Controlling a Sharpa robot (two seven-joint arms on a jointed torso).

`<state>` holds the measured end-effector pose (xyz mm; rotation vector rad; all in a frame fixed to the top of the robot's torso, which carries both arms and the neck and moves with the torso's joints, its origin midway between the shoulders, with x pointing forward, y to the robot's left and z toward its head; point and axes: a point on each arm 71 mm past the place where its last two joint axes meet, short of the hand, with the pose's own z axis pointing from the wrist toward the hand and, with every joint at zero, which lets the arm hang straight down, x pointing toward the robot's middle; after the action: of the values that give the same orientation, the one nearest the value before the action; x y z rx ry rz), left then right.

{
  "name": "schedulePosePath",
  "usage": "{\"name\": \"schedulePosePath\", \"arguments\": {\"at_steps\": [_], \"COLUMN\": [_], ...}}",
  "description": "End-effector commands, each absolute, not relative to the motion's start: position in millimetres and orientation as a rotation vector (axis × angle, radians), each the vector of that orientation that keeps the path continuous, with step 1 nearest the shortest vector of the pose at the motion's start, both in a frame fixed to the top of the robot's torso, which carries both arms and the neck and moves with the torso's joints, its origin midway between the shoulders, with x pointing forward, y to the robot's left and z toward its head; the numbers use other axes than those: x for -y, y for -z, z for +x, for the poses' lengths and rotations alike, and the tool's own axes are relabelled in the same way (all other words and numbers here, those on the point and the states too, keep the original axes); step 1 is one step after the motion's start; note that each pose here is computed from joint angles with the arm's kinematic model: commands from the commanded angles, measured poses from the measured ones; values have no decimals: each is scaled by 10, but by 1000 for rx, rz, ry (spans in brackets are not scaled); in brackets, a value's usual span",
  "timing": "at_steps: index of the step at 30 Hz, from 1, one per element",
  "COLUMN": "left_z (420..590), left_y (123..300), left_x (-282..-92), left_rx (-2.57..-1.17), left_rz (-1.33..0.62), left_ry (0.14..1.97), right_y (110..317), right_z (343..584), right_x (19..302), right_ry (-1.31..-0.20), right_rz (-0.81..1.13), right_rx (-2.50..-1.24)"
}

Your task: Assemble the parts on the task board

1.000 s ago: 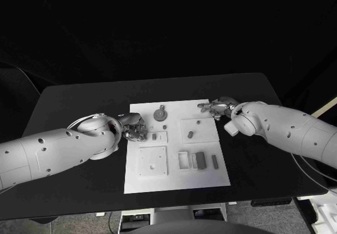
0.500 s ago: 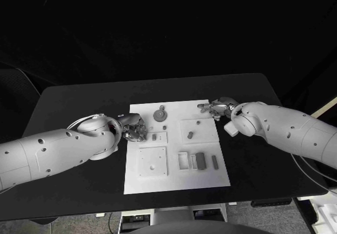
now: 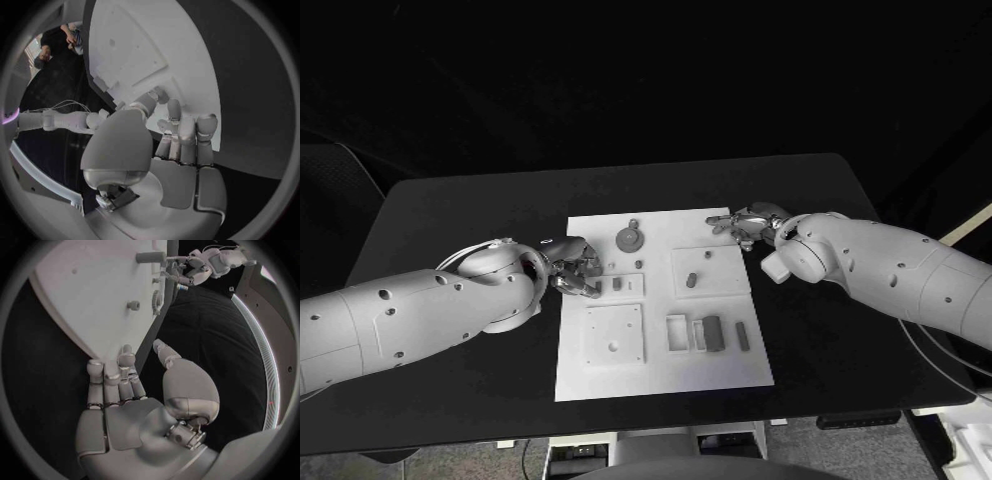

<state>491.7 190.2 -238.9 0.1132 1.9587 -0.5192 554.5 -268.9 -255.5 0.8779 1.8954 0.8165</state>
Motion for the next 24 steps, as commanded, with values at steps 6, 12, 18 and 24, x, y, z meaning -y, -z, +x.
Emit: {"name": "schedulePosePath", "arguments": {"at_steps": [6, 12, 18, 24], "left_z": [4904, 4898, 4902, 4945], "left_y": [2351, 2334, 2274, 2228], "left_x": [-1903, -1956, -2047, -2171], "left_rx": [-1917, -1900, -1850, -1809], "left_rz": [118, 103, 51, -6], "left_ry": [557, 575, 649, 682], "right_y": [2597, 2598, 2594, 2584], "right_z": [5523, 5520, 5523, 5527], "right_x": [2672, 2672, 2684, 2701], "right_ry": [-821, -822, -821, -822], "right_rz": [869, 868, 869, 871], "right_rx": [-1918, -1917, -1907, -1888]}}
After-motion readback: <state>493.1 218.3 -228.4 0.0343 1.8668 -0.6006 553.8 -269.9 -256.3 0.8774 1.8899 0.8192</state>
